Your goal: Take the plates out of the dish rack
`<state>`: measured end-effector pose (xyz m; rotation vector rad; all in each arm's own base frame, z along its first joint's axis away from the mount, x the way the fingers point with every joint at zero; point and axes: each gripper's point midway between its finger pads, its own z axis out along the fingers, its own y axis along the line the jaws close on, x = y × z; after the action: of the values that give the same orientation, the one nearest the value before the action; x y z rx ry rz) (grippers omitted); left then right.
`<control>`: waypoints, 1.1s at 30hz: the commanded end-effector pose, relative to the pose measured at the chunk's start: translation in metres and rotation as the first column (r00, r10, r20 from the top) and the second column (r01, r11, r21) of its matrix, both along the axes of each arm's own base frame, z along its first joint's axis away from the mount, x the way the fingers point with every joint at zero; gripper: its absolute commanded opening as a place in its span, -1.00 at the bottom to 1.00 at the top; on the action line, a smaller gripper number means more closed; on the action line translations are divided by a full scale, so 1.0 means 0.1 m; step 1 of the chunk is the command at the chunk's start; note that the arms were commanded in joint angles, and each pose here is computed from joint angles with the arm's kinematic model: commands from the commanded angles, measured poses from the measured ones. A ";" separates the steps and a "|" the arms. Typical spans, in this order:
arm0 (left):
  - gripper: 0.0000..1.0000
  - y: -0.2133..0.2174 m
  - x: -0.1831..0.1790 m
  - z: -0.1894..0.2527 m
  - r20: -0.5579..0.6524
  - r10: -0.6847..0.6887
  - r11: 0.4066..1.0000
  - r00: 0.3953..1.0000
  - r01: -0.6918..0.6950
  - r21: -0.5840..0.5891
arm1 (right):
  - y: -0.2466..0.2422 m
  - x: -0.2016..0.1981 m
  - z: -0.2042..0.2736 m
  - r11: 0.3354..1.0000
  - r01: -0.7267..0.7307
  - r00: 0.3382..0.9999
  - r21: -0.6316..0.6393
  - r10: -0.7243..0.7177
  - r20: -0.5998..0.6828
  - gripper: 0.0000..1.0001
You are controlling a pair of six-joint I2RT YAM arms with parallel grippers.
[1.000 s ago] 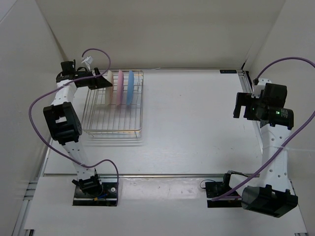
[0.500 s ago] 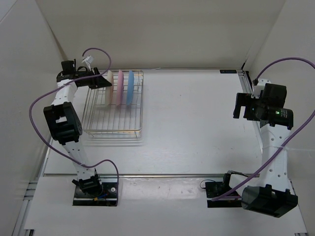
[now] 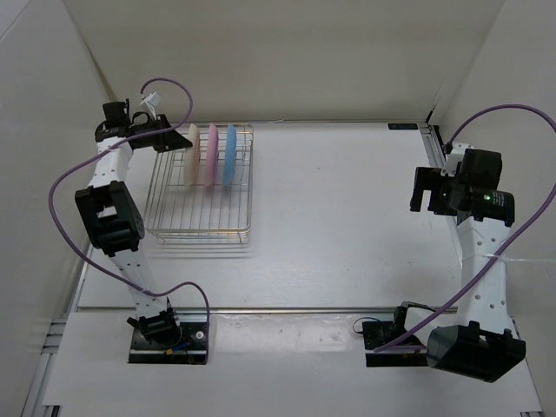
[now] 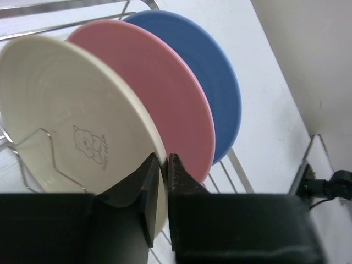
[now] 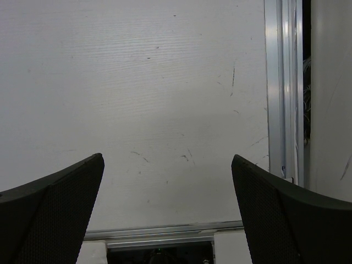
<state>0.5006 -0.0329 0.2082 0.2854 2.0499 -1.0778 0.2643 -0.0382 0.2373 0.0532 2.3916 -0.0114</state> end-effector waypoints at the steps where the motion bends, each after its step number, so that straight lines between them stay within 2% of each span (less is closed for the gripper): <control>1: -0.72 0.01 0.01 0.16 0.045 -0.012 1.000 0.999 0.012 0.003 | 0.00 0.04 0.05 1.000 -0.009 1.000 -0.011 0.010 0.026 1.00; 2: -0.79 0.01 0.00 0.16 0.035 -0.008 1.000 0.999 0.008 -0.003 | 0.00 0.04 0.05 1.000 -0.009 1.000 -0.011 0.010 0.026 1.00; 14: -0.79 0.02 0.02 0.22 0.019 -0.002 0.999 1.000 0.003 -0.050 | 0.01 0.01 0.00 1.000 -0.009 1.000 -0.009 0.010 0.016 1.00; 19: -0.79 0.07 -0.03 0.49 0.050 -0.010 0.996 0.999 0.014 -0.085 | 0.01 -0.01 -0.01 1.000 -0.009 1.000 -0.009 0.010 0.016 1.00; 33: -0.79 -0.04 -0.28 1.16 0.156 -0.032 0.995 0.987 0.046 -0.087 | 0.00 0.04 -0.01 1.000 -0.009 1.000 -0.009 0.010 0.016 1.00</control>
<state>0.4902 -0.0318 0.2452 0.1976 2.0165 -1.2025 0.2607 -0.0375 0.2263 0.0555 2.4197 -0.0051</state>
